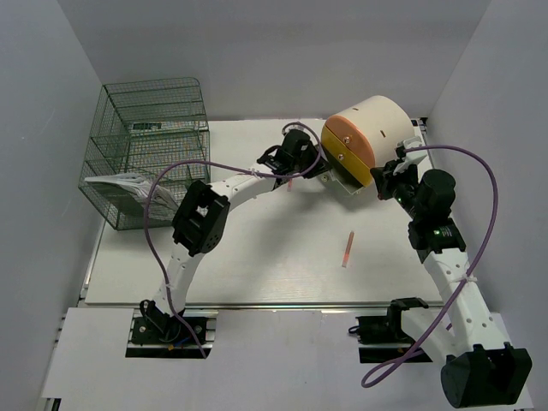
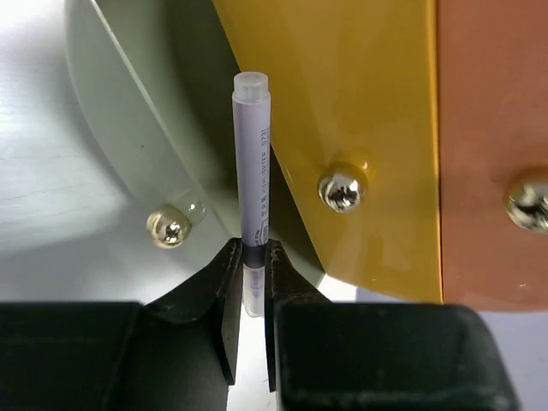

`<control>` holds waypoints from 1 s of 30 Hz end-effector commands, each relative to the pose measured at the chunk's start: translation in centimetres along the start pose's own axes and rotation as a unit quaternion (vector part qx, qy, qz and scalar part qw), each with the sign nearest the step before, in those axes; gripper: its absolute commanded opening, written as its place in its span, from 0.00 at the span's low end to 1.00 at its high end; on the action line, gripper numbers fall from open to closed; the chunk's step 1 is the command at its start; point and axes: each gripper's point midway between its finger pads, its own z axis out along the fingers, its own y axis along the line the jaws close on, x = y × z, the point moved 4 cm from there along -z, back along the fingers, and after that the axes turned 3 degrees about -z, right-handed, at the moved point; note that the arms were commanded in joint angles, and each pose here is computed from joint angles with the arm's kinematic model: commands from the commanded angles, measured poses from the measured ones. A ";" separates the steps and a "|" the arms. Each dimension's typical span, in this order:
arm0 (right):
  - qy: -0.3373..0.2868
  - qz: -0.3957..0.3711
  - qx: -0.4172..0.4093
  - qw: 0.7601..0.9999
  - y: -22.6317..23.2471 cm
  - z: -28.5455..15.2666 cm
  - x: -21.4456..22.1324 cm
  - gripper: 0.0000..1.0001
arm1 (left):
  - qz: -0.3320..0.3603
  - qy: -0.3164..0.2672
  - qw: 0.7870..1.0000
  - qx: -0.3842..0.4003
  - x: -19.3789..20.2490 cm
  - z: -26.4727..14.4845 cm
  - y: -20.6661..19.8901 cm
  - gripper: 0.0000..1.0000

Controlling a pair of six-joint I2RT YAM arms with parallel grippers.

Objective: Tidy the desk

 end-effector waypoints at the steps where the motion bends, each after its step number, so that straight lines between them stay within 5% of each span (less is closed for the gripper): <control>1: -0.043 -0.007 0.013 0.999 -0.5 -0.3 -2.1 0.00 | -0.043 -0.020 0.996 0.071 -1.9 -0.9 -4.6 0.00; 7: -0.043 -0.008 0.011 0.999 -0.5 -0.4 -2.0 0.00 | -0.094 -0.004 0.991 0.092 -1.3 0.1 -4.8 0.05; 14: -0.044 -0.008 0.008 0.999 -0.5 -0.5 -1.9 0.00 | -0.121 0.014 0.989 0.087 -0.7 0.9 -4.3 0.45; 17: -0.043 -0.010 0.000 0.999 -0.4 -0.5 -1.9 0.00 | -0.124 0.021 0.988 0.088 -0.5 1.2 -4.2 0.50; 20: -0.041 -0.027 -0.062 0.997 1.0 -0.6 -1.7 0.19 | -0.123 0.020 0.988 0.097 -1.1 0.9 -4.6 0.52; 21: -0.040 -0.034 -0.082 0.995 1.5 -0.8 -1.6 0.31 | -0.123 0.020 0.987 0.101 -1.2 0.7 -4.8 0.52; 24: -0.038 -0.081 -0.196 0.977 4.0 -1.4 -0.8 0.46 | -0.107 0.022 0.985 0.130 -1.6 -1.0 -6.6 0.50; 27: -0.019 -0.116 -0.315 0.942 6.5 -2.4 0.9 0.33 | -0.057 0.014 0.985 0.161 -2.5 -4.6 -8.4 0.27; 28: -0.008 -0.111 -0.327 0.938 6.7 -2.4 1.2 0.28 | -0.018 0.007 0.985 0.171 -2.5 -5.7 -8.7 0.10; 30: 0.042 -0.093 -0.318 0.943 6.2 -1.9 1.8 0.12 | 0.054 -0.010 0.982 0.181 -3.1 -9.6 -8.2 0.00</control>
